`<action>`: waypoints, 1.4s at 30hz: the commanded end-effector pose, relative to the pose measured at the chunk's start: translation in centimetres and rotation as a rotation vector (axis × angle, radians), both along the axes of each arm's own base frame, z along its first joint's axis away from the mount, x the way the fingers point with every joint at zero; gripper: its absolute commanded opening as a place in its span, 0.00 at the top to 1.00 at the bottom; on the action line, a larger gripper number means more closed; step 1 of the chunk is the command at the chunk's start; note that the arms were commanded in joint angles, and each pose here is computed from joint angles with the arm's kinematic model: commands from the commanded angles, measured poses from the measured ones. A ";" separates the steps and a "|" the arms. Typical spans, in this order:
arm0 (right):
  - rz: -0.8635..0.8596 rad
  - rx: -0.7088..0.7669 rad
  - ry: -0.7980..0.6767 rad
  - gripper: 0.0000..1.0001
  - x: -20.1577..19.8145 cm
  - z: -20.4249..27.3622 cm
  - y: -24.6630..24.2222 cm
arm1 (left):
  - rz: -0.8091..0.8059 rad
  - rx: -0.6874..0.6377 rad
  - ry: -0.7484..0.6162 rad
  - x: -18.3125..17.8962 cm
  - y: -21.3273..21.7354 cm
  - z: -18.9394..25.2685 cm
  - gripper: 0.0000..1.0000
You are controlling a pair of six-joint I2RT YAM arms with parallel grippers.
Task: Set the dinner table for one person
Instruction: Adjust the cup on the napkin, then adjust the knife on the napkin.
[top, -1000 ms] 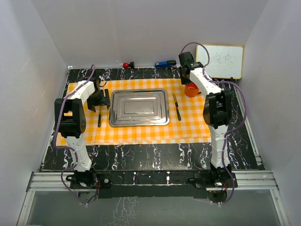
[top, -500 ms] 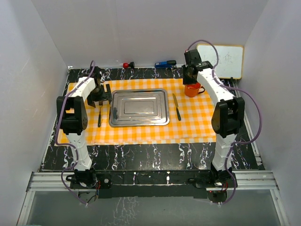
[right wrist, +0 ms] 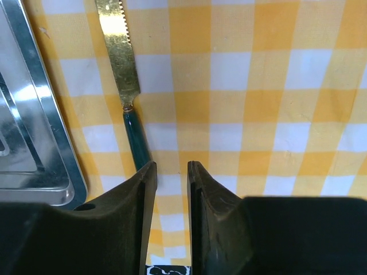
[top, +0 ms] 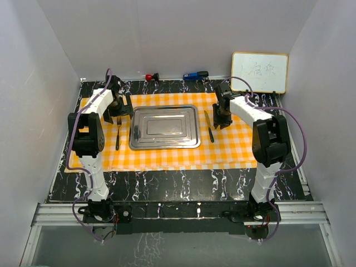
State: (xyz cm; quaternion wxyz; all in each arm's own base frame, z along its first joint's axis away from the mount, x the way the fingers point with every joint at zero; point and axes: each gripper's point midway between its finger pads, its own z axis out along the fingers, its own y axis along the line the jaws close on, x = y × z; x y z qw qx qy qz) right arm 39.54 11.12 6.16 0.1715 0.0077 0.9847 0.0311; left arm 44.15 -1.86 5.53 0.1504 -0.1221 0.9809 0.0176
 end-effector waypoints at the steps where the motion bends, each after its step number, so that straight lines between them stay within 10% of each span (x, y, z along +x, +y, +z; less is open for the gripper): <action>1: -0.011 0.054 -0.149 0.72 2.5 3.1 1.3 | -0.007 -0.019 -0.051 0.3 -0.4 2.3 0.01; 8: 0.003 0.091 -0.124 0.52 2.0 1.5 2.7 | -0.005 0.007 -0.072 -0.2 0.1 3.1 0.01; 42: 0.021 0.130 -0.072 0.64 0.8 -2.0 4.2 | -0.006 0.056 -0.019 -1.4 1.1 2.2 0.01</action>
